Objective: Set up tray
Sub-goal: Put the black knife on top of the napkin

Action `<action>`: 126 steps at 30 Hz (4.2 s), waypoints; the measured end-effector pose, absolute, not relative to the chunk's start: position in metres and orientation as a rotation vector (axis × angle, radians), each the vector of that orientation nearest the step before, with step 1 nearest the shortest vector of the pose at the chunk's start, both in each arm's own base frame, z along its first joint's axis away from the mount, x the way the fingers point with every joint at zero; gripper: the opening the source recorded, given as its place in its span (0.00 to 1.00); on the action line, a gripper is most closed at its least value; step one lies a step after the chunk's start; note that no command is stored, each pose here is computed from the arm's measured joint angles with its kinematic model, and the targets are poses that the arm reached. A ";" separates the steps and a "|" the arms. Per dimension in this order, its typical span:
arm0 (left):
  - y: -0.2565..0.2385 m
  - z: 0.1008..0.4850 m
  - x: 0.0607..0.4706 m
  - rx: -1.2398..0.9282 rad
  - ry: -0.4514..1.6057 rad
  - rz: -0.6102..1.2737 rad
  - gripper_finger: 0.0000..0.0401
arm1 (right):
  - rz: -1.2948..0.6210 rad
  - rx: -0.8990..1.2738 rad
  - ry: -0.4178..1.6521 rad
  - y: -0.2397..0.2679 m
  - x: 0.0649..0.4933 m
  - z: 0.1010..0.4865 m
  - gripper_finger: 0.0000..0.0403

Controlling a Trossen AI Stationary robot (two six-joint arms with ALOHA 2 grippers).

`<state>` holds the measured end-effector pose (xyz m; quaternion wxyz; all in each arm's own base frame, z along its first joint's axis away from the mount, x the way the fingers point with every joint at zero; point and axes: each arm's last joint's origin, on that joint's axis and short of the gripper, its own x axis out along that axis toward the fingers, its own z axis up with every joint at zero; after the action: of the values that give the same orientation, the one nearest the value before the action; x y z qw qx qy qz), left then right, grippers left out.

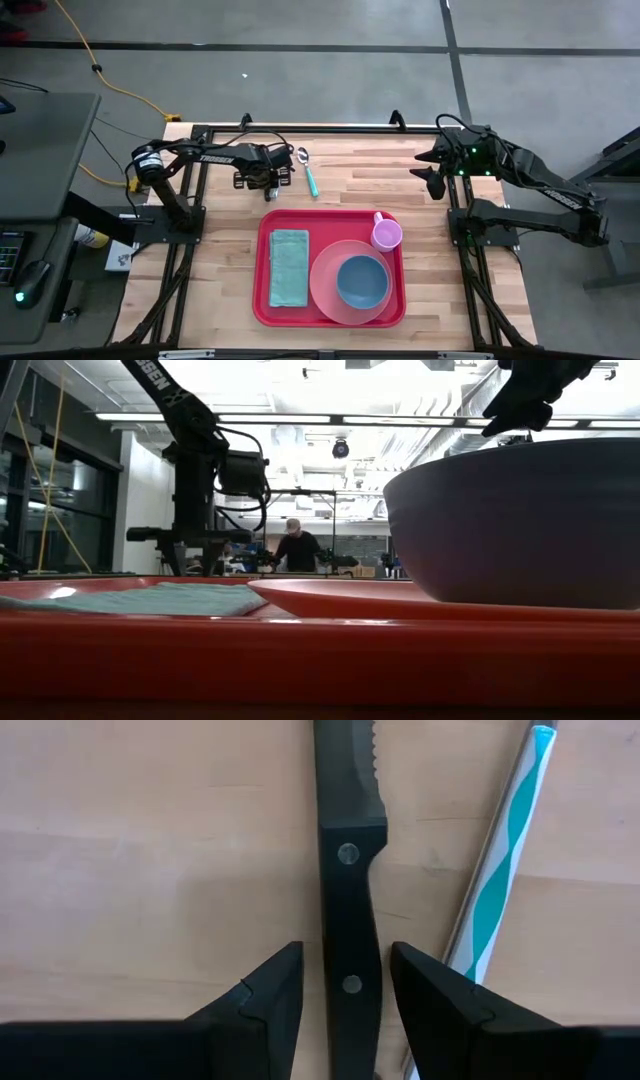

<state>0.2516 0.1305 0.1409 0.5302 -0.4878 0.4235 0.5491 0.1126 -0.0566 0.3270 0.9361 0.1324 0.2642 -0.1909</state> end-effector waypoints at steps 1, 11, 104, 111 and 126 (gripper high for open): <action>0.131 0.140 0.252 -1.164 1.014 1.311 0.46 | -0.392 0.276 0.544 -0.056 0.112 0.327 0.53; 0.131 0.139 0.252 -1.141 1.034 1.293 0.43 | -0.392 0.278 0.545 -0.056 0.112 0.327 0.53; -0.147 0.215 0.256 -0.975 0.778 0.724 0.16 | -0.356 0.360 0.332 -0.055 0.115 0.344 0.53; -0.159 0.206 0.273 -0.997 0.788 0.728 0.16 | -0.331 0.310 0.315 -0.052 0.113 0.347 0.53; -0.157 0.300 0.301 -0.939 0.480 0.861 0.16 | -0.122 0.193 0.331 -0.040 0.100 0.347 0.53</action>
<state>0.3010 -0.1566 0.2998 0.7770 -0.4340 0.2221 0.3982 0.1003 -0.0397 0.3474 0.9799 0.0959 0.1642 -0.0607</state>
